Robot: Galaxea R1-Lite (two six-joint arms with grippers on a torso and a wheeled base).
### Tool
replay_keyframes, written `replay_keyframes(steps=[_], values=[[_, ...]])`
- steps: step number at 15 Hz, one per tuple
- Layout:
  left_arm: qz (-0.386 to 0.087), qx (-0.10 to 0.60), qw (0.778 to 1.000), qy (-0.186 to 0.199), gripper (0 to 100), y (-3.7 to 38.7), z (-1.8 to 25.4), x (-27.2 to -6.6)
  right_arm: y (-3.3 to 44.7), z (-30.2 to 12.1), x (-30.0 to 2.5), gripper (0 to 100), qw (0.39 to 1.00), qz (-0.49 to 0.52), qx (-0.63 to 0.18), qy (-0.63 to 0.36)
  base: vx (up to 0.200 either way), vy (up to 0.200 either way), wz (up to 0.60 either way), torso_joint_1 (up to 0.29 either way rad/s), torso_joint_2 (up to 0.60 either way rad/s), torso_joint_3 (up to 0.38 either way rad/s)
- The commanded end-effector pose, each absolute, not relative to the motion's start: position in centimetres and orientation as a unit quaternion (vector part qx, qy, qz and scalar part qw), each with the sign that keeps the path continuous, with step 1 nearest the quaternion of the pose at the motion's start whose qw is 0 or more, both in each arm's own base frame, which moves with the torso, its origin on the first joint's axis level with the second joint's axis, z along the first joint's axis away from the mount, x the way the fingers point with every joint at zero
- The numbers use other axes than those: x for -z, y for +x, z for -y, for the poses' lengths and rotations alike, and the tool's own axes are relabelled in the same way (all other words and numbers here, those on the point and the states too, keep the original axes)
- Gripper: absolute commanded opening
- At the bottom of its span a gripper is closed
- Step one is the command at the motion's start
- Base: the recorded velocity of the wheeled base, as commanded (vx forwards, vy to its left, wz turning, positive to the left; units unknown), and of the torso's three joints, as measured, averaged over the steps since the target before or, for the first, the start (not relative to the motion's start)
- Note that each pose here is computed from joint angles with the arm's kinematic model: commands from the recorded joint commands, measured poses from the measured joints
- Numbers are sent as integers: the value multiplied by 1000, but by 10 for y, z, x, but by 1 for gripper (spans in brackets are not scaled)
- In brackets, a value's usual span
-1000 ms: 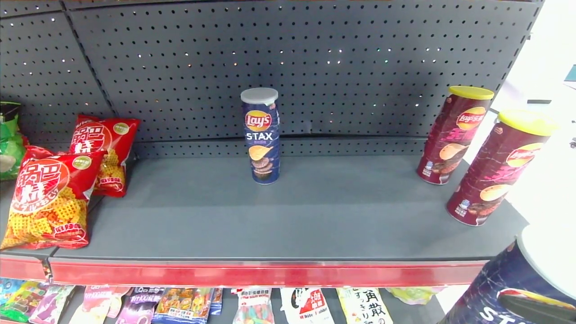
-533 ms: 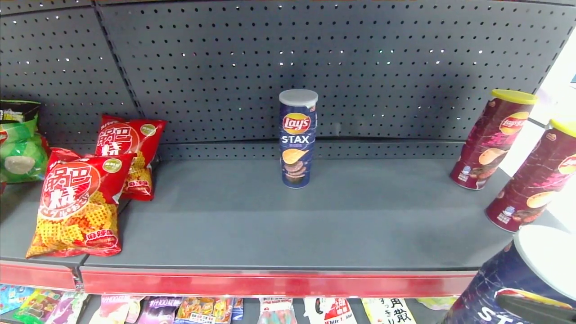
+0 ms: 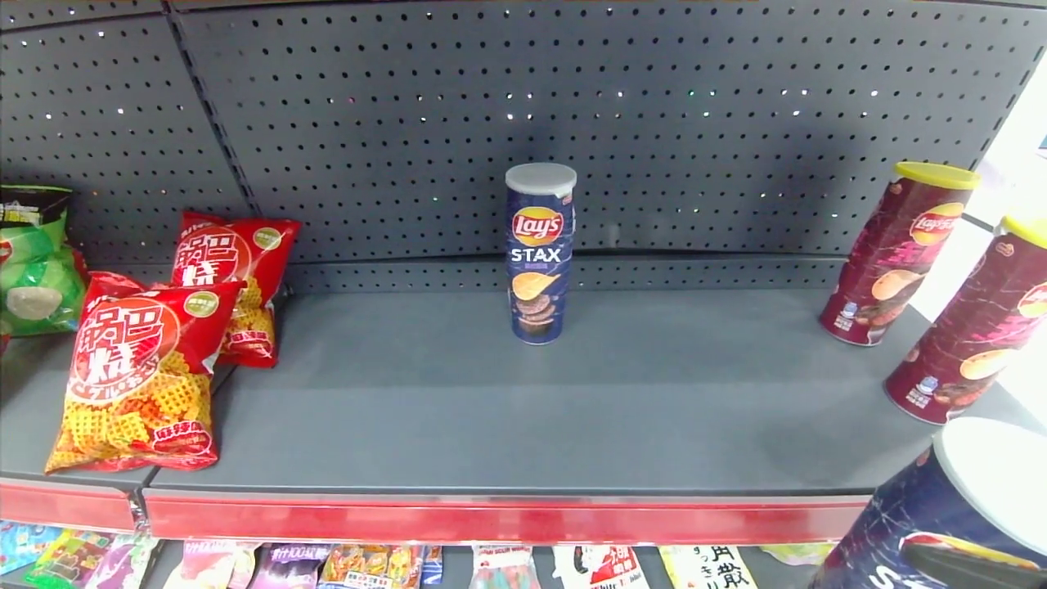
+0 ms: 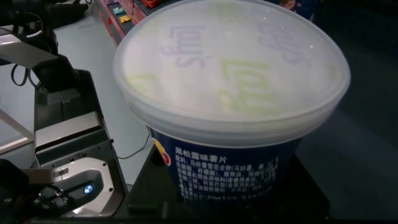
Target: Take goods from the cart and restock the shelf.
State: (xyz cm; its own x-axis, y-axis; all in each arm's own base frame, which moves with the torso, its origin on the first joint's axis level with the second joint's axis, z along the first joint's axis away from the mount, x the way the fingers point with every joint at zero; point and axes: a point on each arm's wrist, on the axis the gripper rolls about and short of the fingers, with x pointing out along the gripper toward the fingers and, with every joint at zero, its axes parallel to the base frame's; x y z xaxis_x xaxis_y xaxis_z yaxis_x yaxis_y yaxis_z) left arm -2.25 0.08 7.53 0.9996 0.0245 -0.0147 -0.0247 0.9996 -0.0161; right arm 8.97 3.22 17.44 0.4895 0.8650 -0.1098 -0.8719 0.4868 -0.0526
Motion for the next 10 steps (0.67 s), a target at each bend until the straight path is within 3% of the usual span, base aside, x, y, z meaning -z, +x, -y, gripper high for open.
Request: replay_keyframes(steps=[1, 10], values=[[-8, -12, 1000, -8, 100, -22, -1, -75, 89, -32, -174, 0, 861, -34, -504, -50, 0, 0, 0, 0, 0, 0], [-8, -12, 1000, -8, 100, -22, -1, -75, 90, -32, -173, 0, 861, -37, -505, -50, 0, 0, 0, 0, 0, 0]])
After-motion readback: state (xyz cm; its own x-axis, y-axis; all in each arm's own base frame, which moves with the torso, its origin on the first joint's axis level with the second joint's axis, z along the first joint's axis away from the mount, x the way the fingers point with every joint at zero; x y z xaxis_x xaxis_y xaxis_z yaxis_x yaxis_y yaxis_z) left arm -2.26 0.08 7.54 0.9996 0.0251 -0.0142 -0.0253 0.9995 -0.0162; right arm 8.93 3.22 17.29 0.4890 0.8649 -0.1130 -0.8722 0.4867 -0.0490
